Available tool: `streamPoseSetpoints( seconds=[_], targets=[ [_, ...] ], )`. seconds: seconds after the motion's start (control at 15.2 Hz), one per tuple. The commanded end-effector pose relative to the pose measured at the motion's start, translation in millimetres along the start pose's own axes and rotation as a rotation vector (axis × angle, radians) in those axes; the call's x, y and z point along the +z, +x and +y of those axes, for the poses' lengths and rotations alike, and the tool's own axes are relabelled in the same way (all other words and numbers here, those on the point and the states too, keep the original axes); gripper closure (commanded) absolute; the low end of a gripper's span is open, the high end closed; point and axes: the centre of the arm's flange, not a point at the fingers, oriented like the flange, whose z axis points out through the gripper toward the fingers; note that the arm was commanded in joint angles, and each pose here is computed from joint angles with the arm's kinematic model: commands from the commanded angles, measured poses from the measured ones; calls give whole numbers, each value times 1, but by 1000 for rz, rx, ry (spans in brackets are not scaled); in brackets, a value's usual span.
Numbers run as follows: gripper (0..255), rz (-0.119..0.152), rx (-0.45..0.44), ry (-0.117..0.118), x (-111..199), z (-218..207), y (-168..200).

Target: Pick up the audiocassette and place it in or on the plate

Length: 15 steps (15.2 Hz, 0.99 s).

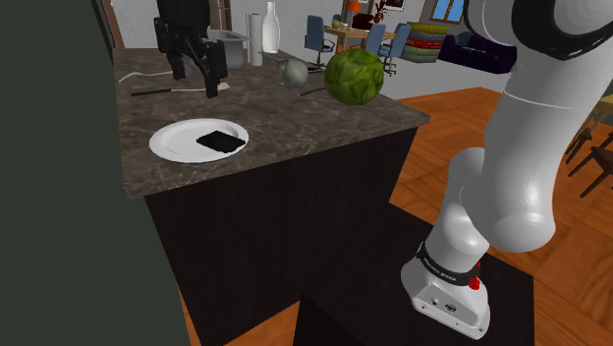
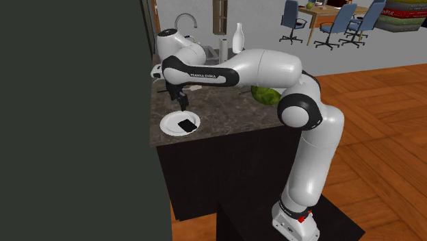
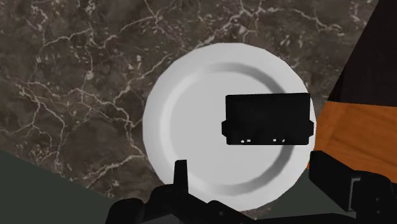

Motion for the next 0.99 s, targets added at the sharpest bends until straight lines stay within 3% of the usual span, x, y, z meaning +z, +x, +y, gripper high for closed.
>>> streamPoseSetpoints(
  seconds=[0.0,0.53,0.92],
  targets=[
    [0,-33,-4,-61,-2,-15,-16],
    [0,-33,-4,-61,38,-12,-17],
    [0,-33,-4,-61,38,-12,-17]
  ],
)
